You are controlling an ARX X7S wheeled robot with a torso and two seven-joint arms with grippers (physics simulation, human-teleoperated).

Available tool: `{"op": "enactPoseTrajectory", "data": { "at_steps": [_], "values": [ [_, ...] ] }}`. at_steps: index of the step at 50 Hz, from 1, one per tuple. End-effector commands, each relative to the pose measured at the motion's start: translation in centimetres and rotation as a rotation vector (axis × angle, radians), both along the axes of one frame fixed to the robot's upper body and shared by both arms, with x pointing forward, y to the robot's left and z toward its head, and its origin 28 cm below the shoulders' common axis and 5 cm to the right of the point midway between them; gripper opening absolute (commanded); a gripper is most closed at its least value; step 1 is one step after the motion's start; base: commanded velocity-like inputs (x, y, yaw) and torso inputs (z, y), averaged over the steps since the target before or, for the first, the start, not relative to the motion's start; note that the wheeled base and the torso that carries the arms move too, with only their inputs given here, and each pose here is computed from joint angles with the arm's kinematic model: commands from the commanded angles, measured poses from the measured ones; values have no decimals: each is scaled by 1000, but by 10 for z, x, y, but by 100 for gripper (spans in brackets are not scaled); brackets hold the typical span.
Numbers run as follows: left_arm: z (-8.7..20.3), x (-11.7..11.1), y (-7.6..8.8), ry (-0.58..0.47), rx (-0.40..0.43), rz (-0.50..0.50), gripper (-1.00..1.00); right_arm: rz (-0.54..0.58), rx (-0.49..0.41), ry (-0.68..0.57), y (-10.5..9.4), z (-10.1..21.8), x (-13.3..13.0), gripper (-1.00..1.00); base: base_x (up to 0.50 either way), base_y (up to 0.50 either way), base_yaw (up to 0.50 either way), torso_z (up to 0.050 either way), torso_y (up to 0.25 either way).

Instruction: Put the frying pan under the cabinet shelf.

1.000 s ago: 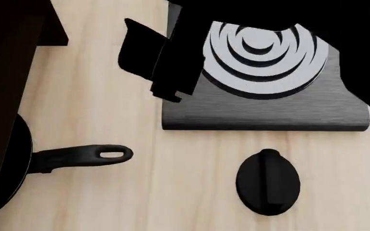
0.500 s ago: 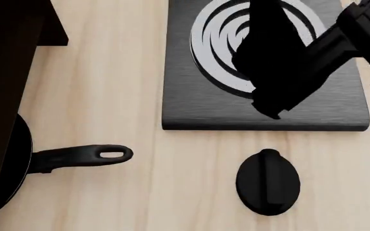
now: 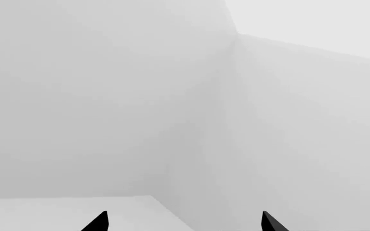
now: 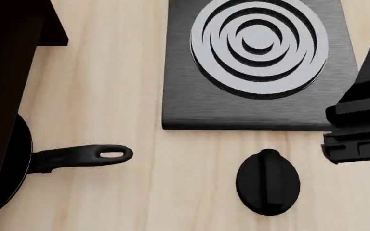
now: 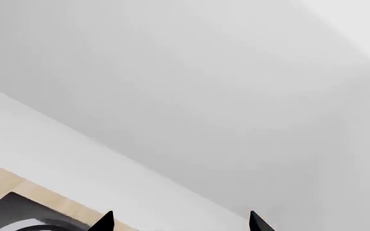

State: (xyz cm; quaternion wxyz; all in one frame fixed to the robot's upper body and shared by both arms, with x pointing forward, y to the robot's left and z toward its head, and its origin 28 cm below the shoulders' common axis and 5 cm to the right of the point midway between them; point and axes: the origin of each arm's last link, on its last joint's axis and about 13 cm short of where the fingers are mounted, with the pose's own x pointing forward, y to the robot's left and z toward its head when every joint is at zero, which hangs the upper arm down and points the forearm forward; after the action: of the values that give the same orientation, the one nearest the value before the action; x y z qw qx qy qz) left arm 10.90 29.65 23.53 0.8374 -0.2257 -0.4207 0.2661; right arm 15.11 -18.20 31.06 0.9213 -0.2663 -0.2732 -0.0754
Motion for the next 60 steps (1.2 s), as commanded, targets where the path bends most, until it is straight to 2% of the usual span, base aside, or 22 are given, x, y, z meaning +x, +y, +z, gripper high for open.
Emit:
{"op": "enactPoseTrajectory", "data": {
  "at_steps": [1, 6, 25, 27, 29, 31, 34, 43, 44, 45, 46, 47, 48, 49, 50, 51, 52, 53, 55, 57, 58, 60],
  "values": [
    [-5, 0, -1, 9, 18, 4, 100, -58, 161, -46, 12, -58, -11, 100, 0, 0, 0, 0, 0],
    [-5, 0, -2, 18, 32, 9, 100, -35, 191, -42, 11, -88, -15, 100, 0, 0, 0, 0, 0],
    [7, 2, -7, 31, 118, 35, 100, -22, 291, -32, 4, -127, -27, 100, 0, 0, 0, 0, 0],
    [9, -4, -7, 14, 150, 72, 100, -19, 304, -33, 3, -127, -28, 100, 0, 0, 0, 0, 0],
    [8, -11, -7, 22, 85, 47, 100, -22, 304, -36, 3, -125, -28, 100, 0, 0, 0, 0, 0],
    [9, -19, -5, 18, 106, 71, 100, -18, 295, -39, 5, -123, -28, 100, 0, 0, 0, 0, 0],
    [3, -41, -3, 41, 47, 64, 100, -9, 292, -45, 6, -122, -28, 100, 0, 0, 0, 0, 0],
    [12, -94, 35, 0, 84, 71, 100, 8, 299, -33, 4, -125, -29, 100, 0, 0, 0, 0, 0],
    [22, -93, 37, -70, 5, 77, 100, 10, 299, -32, 4, -125, -30, 100, 0, 0, 0, 0, 0],
    [6, -100, 34, -2, 82, 88, 100, 8, 302, -32, 4, -125, -30, 100, 0, 0, 0, 0, 0],
    [9, -108, 35, -17, 95, 63, 100, 8, 302, -32, 4, -125, -30, 100, 0, 0, 0, 0, 0],
    [24, -102, 37, -87, 24, 41, 100, 11, 301, -31, 4, -126, -30, 100, 0, 0, 0, 0, 0],
    [18, -123, 36, -19, 79, 91, 100, 13, 299, -28, 4, -126, -31, 100, 0, 0, 0, 0, 0],
    [23, -129, 35, -21, 119, 60, 100, 8, 297, -31, 4, -126, -31, 100, 0, 0, 0, 0, 0],
    [39, -121, 33, -95, 100, -4, 100, 15, 300, -25, 5, -127, -32, 100, 0, 0, 0, 0, 0],
    [33, -139, 31, -13, 161, 74, 100, 14, 301, -23, 5, -127, -32, 100, 0, 0, 0, 0, 0],
    [46, -132, 28, -90, 150, 13, 100, 14, 303, -26, 5, -127, -33, 100, 0, 0, 0, 0, 0],
    [43, -144, 25, -9, 228, 27, 100, 19, 307, -26, 6, -128, -34, 100, 0, 0, 0, 0, 0],
    [59, -140, 8, -138, 286, -46, 100, 16, 301, -28, 7, -131, -37, 100, 0, 0, 0, 0, 0],
    [67, -145, -14, -21, 427, -42, 100, 15, 326, -33, 7, -136, -43, 100, 0, 0, 0, 0, 0],
    [68, -147, -18, -17, 372, -9, 100, 15, 333, -32, 6, -137, -44, 100, 0, 0, 0, 0, 0],
    [75, -152, -22, -31, 439, -36, 100, 27, 343, -24, 6, -140, -47, 100, 0, 0, 0, 0, 0]
  ]
}}
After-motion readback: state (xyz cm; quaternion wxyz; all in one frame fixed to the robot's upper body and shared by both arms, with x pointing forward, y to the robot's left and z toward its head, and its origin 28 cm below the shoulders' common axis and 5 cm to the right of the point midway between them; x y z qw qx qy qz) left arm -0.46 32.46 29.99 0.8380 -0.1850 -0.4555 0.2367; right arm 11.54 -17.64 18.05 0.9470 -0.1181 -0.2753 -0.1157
